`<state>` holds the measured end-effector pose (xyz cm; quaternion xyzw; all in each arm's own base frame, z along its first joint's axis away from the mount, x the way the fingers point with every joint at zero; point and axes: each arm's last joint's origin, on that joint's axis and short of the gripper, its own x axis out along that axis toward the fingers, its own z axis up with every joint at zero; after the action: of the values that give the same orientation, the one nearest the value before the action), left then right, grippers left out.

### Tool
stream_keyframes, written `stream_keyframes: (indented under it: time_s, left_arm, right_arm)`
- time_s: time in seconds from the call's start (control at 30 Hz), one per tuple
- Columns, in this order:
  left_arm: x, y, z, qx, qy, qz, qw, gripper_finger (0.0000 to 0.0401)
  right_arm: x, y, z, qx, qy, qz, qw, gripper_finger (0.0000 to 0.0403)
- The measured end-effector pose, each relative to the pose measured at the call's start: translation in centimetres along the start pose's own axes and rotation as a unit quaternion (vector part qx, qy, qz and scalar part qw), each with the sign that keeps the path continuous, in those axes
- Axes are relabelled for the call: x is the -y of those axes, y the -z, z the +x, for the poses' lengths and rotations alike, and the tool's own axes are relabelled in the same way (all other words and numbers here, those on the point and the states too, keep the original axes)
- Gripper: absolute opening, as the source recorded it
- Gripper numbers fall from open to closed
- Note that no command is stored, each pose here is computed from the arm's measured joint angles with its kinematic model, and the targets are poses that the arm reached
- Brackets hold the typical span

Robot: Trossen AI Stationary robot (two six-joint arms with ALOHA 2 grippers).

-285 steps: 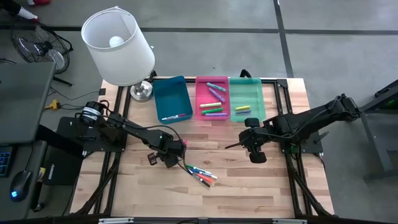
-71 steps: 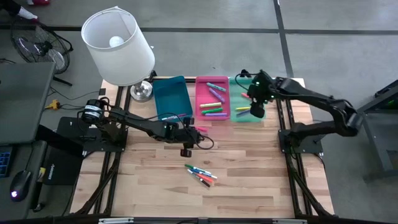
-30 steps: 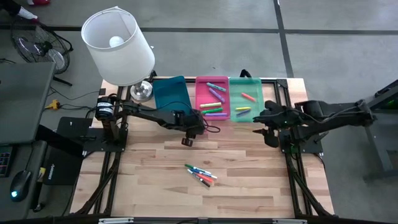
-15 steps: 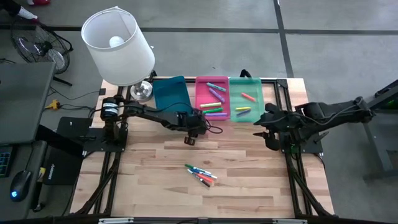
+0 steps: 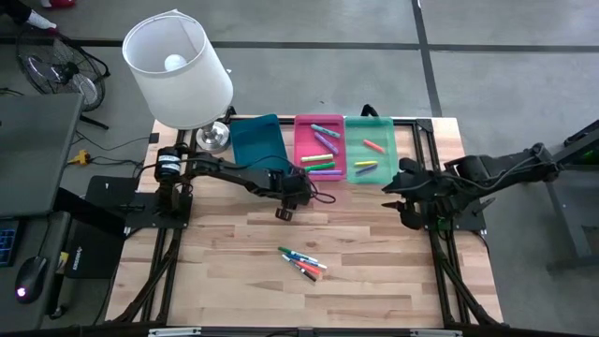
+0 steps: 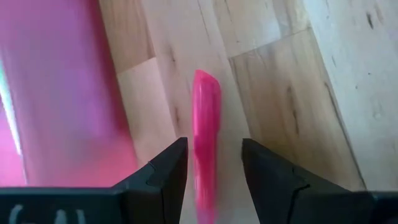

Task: Pick & Place Markers
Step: Put the pink pen into the green bin

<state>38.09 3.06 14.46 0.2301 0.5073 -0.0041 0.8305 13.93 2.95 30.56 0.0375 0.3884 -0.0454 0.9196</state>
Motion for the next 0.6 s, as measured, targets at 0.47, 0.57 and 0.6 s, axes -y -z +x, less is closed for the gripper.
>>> stream_keyframes:
  time_s: [0.47, 0.57, 0.6]
  left_arm:
    - [0.9, 0.3, 0.5, -0.011, 0.054, -0.037, 0.998, 0.0149]
    - [1.3, 0.2, 0.4, -0.015, 0.056, -0.038, 0.998, 0.0149]
    - [1.4, 0.2, 0.4, -0.015, 0.057, -0.037, 0.998, 0.0149]
  right_arm:
    - [-0.4, 0.3, -0.1, -0.007, -0.004, -0.004, 1.000, 0.0201]
    - [-0.4, 0.3, -0.1, -0.008, -0.002, -0.004, 1.000, 0.0201]
    - [-0.4, 0.3, -0.1, -0.008, -0.001, -0.004, 1.000, 0.0201]
